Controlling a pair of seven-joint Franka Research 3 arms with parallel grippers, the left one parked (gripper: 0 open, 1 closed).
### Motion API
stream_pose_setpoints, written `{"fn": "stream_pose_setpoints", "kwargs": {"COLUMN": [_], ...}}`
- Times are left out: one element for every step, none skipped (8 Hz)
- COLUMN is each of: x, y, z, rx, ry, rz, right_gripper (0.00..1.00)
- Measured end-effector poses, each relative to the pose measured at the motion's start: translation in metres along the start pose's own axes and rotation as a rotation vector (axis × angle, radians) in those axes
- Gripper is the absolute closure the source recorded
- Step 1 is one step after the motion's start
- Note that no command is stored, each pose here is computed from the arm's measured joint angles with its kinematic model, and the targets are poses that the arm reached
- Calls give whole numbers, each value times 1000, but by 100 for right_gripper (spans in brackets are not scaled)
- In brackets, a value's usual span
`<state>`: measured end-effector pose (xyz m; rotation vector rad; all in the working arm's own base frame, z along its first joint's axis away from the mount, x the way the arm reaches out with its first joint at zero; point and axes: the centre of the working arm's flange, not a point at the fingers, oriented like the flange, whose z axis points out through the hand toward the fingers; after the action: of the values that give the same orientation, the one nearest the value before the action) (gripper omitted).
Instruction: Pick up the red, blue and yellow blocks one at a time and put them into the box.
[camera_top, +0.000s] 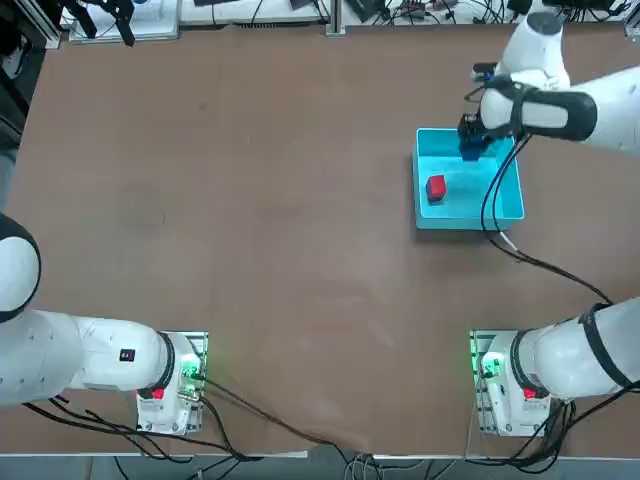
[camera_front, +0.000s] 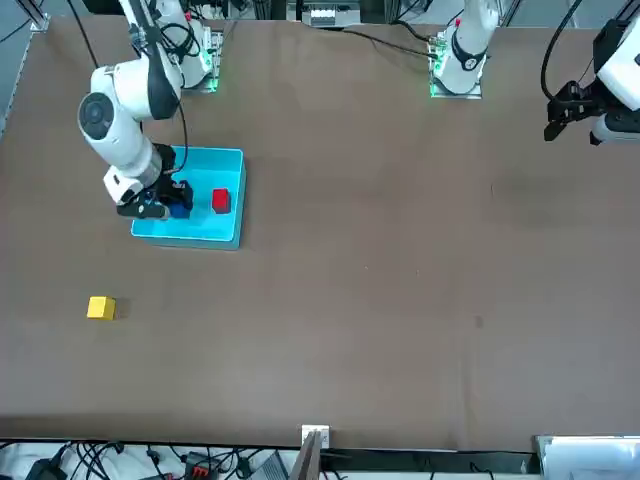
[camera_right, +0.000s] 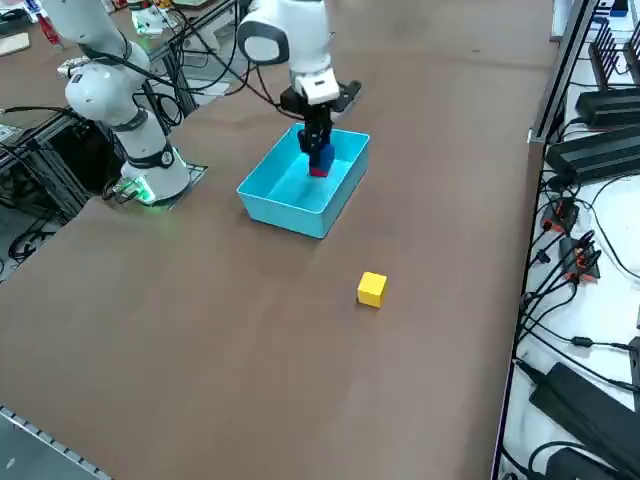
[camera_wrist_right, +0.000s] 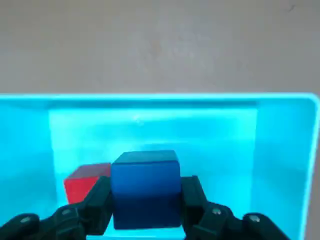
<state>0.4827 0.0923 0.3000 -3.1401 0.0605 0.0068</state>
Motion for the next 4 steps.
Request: {"fn": "stream_pose_setpoints", "kwargs": {"x": [-13,-26,-38,-48], "y": [3,6,9,11], "z": [17,31,44,54], "rx": [1,1,0,0], "ry": [6,5,5,6], "rz": [0,0,0,-1], "right_gripper": [31,31,31,31]}}
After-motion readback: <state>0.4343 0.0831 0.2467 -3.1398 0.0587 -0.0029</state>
